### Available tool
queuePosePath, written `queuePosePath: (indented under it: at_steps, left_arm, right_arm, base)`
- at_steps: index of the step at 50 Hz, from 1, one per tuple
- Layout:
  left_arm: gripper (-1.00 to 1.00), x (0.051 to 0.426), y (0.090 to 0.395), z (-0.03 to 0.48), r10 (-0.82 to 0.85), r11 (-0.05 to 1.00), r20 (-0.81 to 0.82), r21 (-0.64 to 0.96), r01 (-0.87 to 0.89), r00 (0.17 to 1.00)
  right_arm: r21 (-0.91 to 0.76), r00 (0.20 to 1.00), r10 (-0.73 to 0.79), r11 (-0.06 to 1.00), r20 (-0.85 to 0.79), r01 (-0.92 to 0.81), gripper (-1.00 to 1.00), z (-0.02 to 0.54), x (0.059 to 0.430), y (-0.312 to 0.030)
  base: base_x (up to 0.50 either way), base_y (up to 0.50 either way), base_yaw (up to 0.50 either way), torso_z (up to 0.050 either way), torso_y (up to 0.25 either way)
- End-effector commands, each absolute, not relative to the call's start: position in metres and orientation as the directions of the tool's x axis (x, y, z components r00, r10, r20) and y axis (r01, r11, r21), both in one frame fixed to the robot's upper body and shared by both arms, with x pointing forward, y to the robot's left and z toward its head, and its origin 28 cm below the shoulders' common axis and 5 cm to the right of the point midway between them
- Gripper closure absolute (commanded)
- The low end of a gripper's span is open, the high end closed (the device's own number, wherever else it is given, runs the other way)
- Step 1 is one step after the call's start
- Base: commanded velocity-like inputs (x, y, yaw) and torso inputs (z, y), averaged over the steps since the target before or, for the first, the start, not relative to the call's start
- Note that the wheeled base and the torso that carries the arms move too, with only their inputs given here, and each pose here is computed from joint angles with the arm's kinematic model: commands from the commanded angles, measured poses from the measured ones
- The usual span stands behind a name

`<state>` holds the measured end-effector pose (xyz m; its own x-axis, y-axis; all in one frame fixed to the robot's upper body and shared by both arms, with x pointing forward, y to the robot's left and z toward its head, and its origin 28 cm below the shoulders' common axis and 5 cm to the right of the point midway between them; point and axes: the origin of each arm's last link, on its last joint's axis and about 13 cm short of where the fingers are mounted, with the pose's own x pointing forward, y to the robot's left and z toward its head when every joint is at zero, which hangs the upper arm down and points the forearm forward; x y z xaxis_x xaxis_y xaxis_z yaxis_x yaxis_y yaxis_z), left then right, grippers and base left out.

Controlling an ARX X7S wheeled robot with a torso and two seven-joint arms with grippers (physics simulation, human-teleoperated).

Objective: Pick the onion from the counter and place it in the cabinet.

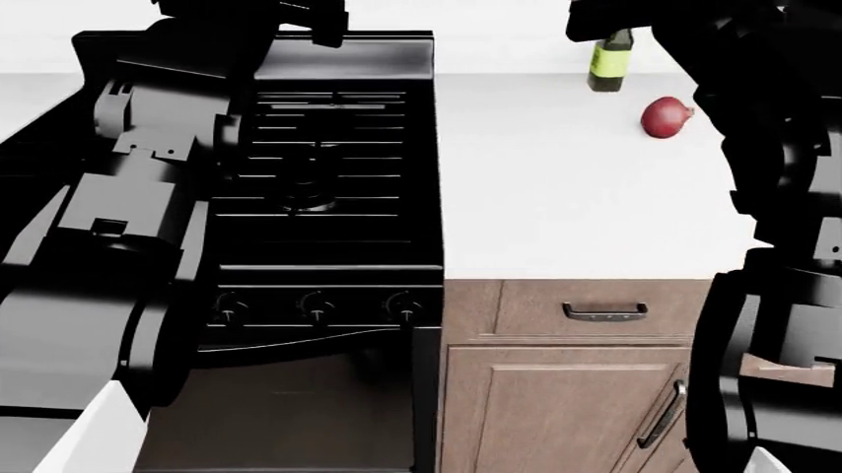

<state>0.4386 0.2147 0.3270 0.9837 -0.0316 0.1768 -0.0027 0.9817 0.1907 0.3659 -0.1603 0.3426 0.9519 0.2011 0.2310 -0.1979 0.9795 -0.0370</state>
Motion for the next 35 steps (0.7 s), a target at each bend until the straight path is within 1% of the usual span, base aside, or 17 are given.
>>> queuePosePath:
  at_steps: [1,5,8,10,11,12,18,27,35]
  left_arm:
    - [-1.0,0.439,0.214,0.327,-0.032,0.982,0.175,0.191,-0.003,0.984]
    - [-1.0,0.439,0.214,0.327,-0.032,0.982,0.175,0.191,-0.003,0.984]
    - [-1.0,0.439,0.214,0.327,-0.032,0.982,0.175,0.191,-0.003,0.984]
    - [-1.0,0.439,0.214,0.327,-0.032,0.982,0.175,0.191,-0.003,0.984]
    - [-1.0,0.439,0.214,0.327,-0.032,0.982,0.175,0.191,-0.003,0.984]
    - [-1.0,0.439,0.214,0.327,-0.032,0.982,0.175,0.191,-0.003,0.984]
    - [-1.0,0.439,0.214,0.327,-0.032,0.982,0.175,0.191,-0.003,0.984]
    - [-1.0,0.439,0.214,0.327,-0.032,0.982,0.175,0.191,-0.003,0.984]
    - [-1.0,0.439,0.214,0.327,-0.032,0.982,0.175,0.191,-0.003,0.984]
  right_arm:
    - [-0.021,0.96,0.181,0.983,0.214,-0.181,-1.0,0.336,0.374,-0.166]
    - [-0.049,0.968,0.174,0.985,0.182,-0.168,-1.0,0.331,0.383,-0.17]
    - [-0.112,0.985,0.155,0.983,0.077,-0.146,-1.0,0.32,0.411,-0.173]
    - [-0.177,0.975,0.164,0.975,0.152,-0.136,-1.0,0.338,0.426,-0.164]
    - [-0.156,0.989,0.141,0.979,0.048,-0.132,-1.0,0.314,0.432,-0.165]
    - [-0.132,0.991,0.117,0.983,-0.057,-0.124,-1.0,0.29,0.433,-0.165]
    - [-0.143,0.982,0.097,0.982,-0.164,-0.121,-1.0,0.266,0.433,-0.155]
    - [-0.146,0.98,0.045,0.987,-0.192,-0.073,-1.0,0.263,0.43,-0.167]
    - [-0.161,0.98,0.067,0.982,-0.186,-0.098,-1.0,0.27,0.43,-0.167]
  base:
    - [0.22,-0.45,0.0,0.0,0.0]
    - [0.28,-0.41,0.0,0.0,0.0]
    - [0.31,-0.39,0.0,0.0,0.0]
    - [0.31,-0.39,0.0,0.0,0.0]
    - [0.31,-0.39,0.0,0.0,0.0]
    - [0.31,-0.39,0.0,0.0,0.0]
    - [0.31,-0.39,0.0,0.0,0.0]
    - [0.31,-0.39,0.0,0.0,0.0]
    - [0.34,-0.37,0.0,0.0,0.0]
